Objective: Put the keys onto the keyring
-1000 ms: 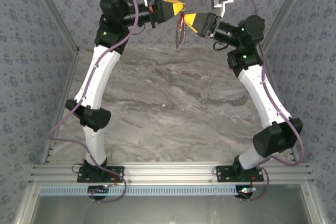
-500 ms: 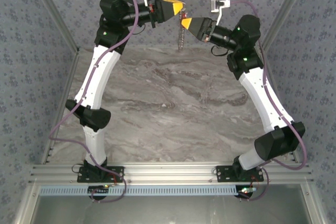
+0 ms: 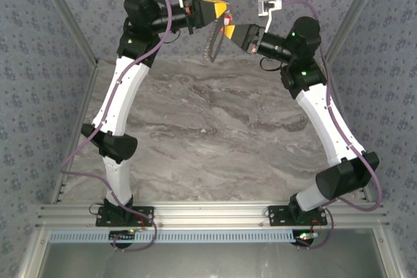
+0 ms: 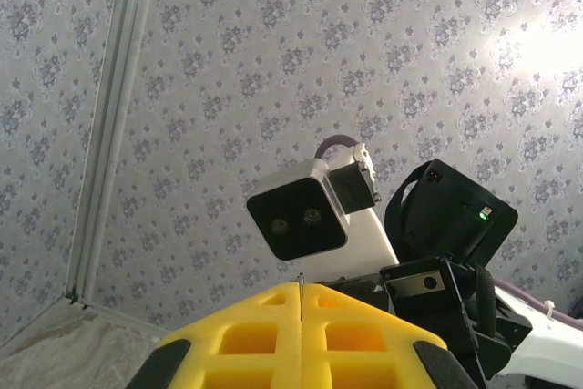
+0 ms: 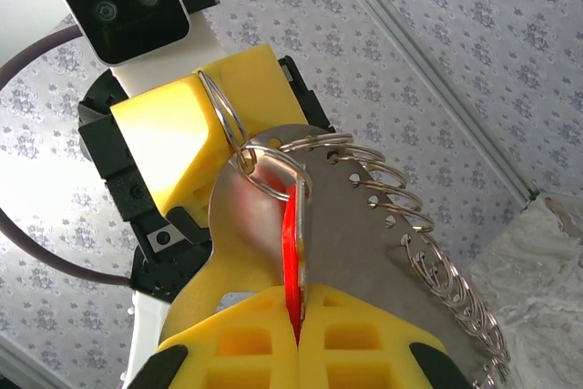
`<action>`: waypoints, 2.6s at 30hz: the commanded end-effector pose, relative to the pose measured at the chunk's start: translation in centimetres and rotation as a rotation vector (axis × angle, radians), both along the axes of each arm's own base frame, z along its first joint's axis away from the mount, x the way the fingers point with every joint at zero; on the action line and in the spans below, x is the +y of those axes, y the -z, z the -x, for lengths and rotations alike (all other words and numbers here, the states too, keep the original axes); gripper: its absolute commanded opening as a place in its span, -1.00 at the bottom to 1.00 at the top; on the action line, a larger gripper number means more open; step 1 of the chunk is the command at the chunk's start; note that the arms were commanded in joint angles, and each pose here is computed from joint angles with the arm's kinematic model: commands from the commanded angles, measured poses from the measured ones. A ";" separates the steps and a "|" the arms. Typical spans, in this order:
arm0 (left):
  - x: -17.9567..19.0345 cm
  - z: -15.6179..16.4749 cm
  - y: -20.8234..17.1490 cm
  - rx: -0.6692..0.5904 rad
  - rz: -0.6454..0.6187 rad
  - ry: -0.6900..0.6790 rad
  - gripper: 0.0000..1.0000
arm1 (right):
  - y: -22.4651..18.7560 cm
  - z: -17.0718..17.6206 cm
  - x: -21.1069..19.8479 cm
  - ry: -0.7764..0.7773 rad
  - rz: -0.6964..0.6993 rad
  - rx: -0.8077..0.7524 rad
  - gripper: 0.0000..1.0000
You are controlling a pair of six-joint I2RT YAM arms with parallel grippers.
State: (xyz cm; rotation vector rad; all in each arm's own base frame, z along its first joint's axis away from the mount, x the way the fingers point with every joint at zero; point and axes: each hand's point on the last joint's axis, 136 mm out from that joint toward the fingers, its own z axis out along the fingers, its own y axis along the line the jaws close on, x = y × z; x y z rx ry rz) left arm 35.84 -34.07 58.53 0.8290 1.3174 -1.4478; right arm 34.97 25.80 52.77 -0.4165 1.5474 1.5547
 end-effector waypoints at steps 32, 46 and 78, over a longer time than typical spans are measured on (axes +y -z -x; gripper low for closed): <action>0.4 2.5 -3.8 -0.076 0.100 0.040 -1.00 | -1.9 2.1 4.8 -0.197 0.027 -0.067 -1.00; 0.2 2.1 -3.9 -0.073 0.123 0.051 -1.00 | -0.3 -0.1 -0.9 -0.093 0.037 0.002 -0.21; 0.7 0.8 -5.2 -0.020 0.234 0.100 -1.00 | -10.9 -0.7 -3.9 0.086 -0.222 -0.179 -0.10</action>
